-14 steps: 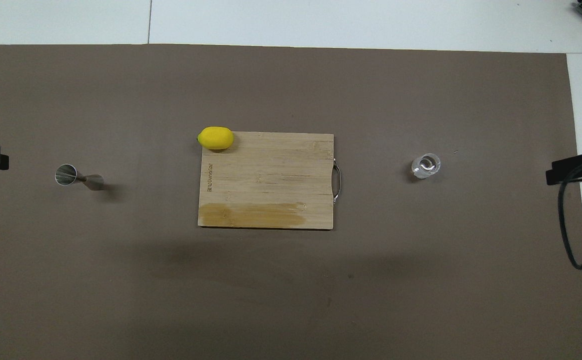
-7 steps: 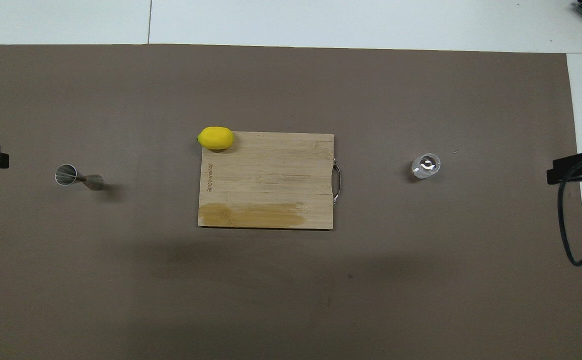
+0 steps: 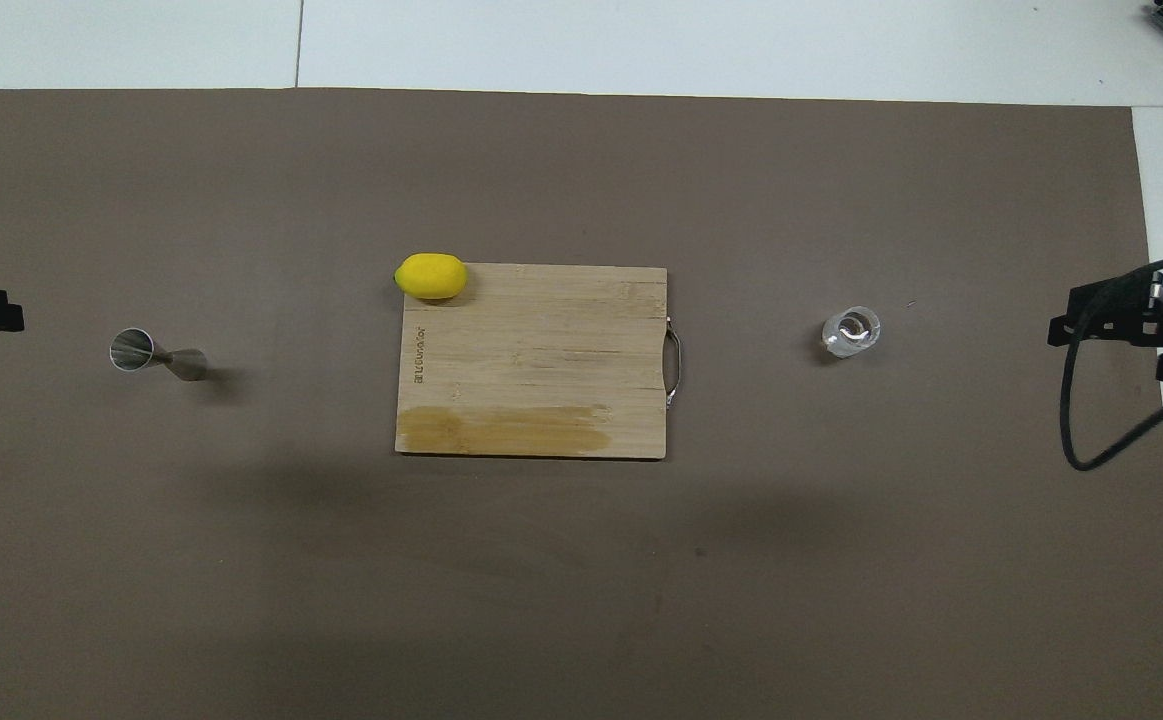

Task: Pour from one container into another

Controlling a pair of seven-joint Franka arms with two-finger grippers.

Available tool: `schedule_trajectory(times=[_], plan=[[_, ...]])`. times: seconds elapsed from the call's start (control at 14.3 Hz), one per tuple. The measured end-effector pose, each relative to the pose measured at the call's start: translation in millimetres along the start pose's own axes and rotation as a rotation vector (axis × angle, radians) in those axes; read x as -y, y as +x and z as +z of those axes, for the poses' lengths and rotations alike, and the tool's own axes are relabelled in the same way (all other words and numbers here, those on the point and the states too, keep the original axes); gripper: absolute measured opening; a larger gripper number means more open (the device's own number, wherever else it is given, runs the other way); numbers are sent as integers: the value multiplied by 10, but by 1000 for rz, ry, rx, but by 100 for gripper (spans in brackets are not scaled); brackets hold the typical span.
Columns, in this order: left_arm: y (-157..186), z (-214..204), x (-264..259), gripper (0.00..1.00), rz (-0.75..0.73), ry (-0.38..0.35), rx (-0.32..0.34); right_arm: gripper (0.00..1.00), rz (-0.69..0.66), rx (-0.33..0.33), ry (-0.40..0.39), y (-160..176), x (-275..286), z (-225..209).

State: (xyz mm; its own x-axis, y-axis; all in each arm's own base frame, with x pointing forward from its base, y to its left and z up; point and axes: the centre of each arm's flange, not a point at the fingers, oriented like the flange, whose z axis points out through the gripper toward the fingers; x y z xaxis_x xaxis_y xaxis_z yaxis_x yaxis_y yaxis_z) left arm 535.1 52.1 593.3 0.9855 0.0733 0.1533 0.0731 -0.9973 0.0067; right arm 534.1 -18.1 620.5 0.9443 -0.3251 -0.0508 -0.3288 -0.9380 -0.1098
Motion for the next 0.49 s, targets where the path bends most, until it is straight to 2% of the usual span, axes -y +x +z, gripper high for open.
schedule_trajectory(times=[0.14, 0.49], plan=[[-16, 188, 116, 100, -21, 3, -4, 100, 96, 41, 76, 92, -64, 312], [-49, 817, 189, 100, -35, 8, 24, 100, 439, 239, 343, 429, -471, 981]])
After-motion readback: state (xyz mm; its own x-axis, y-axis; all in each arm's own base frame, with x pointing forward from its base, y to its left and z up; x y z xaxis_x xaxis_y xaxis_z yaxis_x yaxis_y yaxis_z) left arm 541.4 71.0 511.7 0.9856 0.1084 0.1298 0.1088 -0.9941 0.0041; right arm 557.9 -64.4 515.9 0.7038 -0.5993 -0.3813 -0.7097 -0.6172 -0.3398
